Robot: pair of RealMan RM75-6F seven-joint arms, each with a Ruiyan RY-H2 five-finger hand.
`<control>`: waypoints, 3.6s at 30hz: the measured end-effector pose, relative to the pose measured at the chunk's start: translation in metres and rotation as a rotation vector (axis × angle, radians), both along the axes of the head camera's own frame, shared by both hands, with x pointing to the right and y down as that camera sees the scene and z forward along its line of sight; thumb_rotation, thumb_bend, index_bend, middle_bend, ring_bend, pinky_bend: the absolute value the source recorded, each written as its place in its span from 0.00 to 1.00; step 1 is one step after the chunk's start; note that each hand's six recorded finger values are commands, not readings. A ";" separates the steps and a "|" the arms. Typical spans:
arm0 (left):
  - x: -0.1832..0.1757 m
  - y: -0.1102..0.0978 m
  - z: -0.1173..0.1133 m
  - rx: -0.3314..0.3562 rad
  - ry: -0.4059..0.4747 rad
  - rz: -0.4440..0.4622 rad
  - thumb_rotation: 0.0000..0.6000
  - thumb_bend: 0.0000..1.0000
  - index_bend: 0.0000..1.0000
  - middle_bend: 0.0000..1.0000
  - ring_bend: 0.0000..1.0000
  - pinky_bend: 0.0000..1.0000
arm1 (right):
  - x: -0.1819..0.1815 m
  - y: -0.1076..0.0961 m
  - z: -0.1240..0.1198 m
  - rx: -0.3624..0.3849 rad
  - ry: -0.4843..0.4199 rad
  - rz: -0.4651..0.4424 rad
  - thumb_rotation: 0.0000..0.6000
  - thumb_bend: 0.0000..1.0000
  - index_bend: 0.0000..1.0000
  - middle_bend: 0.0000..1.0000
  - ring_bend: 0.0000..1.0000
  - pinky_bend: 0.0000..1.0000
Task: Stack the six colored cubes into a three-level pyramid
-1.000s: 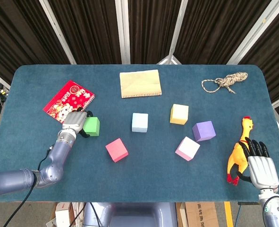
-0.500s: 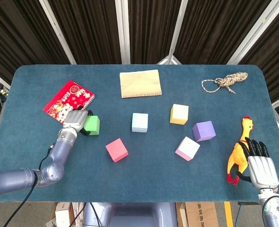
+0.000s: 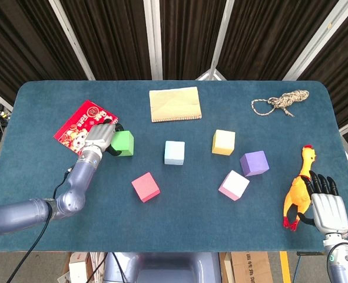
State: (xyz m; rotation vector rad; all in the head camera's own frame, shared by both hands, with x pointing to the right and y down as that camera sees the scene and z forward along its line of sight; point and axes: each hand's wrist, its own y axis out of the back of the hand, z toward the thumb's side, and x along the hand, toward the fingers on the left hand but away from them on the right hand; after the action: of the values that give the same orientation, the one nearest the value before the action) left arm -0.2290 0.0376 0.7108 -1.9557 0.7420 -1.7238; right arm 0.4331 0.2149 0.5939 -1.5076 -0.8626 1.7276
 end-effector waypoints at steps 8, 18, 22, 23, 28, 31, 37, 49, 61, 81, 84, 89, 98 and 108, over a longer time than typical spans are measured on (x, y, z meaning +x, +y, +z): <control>0.022 -0.007 0.008 -0.063 0.023 0.032 1.00 0.37 0.36 0.33 0.08 0.17 | 0.002 -0.002 -0.001 0.016 0.020 0.012 1.00 0.19 0.13 0.05 0.03 0.00; 0.038 -0.009 0.001 -0.046 0.024 0.053 1.00 0.37 0.37 0.33 0.08 0.17 | 0.003 -0.002 -0.003 0.017 0.008 0.016 1.00 0.19 0.13 0.05 0.03 0.00; 0.044 -0.002 0.004 -0.042 0.028 0.043 1.00 0.37 0.37 0.33 0.08 0.17 | 0.003 -0.001 -0.006 0.021 -0.007 0.022 1.00 0.19 0.13 0.05 0.03 0.00; 0.045 -0.001 0.005 -0.041 0.031 0.043 1.00 0.37 0.37 0.33 0.08 0.17 | 0.003 -0.002 -0.007 0.023 -0.010 0.023 1.00 0.19 0.13 0.05 0.03 0.00; 0.054 0.002 0.002 -0.032 0.027 0.066 1.00 0.37 0.37 0.34 0.08 0.17 | 0.004 -0.002 -0.009 0.028 -0.021 0.024 1.00 0.19 0.13 0.05 0.03 0.00; 0.060 0.002 -0.001 -0.022 0.027 0.069 1.00 0.37 0.37 0.34 0.08 0.17 | 0.005 -0.002 -0.010 0.027 -0.028 0.029 1.00 0.19 0.13 0.05 0.03 0.00; 0.071 0.008 0.000 -0.024 0.024 0.065 1.00 0.37 0.37 0.34 0.08 0.17 | 0.008 -0.003 -0.011 0.029 -0.047 0.035 1.00 0.19 0.13 0.05 0.03 0.00; 0.085 0.011 0.012 -0.010 0.020 0.066 1.00 0.36 0.37 0.34 0.08 0.17 | 0.011 -0.003 -0.010 0.024 -0.058 0.042 1.00 0.19 0.13 0.05 0.03 0.00; 0.096 0.017 0.020 -0.026 0.021 0.073 1.00 0.36 0.37 0.34 0.08 0.17 | 0.012 -0.005 -0.008 0.020 -0.058 0.041 1.00 0.19 0.13 0.05 0.03 0.00; 0.105 0.016 0.018 -0.018 0.019 0.079 1.00 0.36 0.37 0.34 0.08 0.17 | 0.014 -0.005 -0.008 0.019 -0.059 0.044 1.00 0.19 0.13 0.05 0.03 0.00; 0.106 0.017 0.018 -0.019 0.016 0.079 1.00 0.36 0.37 0.34 0.08 0.17 | 0.014 -0.006 -0.008 0.021 -0.060 0.046 1.00 0.19 0.13 0.05 0.03 0.00; 0.107 0.018 0.019 -0.020 0.014 0.080 1.00 0.36 0.37 0.34 0.08 0.17 | 0.015 -0.006 -0.009 0.024 -0.063 0.048 1.00 0.19 0.13 0.05 0.03 0.00; 0.112 0.020 0.021 -0.018 0.017 0.084 1.00 0.36 0.37 0.34 0.08 0.17 | 0.016 -0.007 -0.010 0.026 -0.065 0.051 1.00 0.19 0.13 0.05 0.03 0.00; 0.113 0.019 0.020 -0.016 0.014 0.075 1.00 0.36 0.37 0.34 0.08 0.17 | 0.017 -0.007 -0.011 0.026 -0.066 0.053 1.00 0.19 0.13 0.05 0.03 0.00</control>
State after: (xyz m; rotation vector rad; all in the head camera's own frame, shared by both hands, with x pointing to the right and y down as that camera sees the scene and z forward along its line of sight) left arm -0.1164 0.0568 0.7311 -1.9830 0.6530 -1.6788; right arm 0.4500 0.2084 0.5831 -1.5447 -0.9633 1.7053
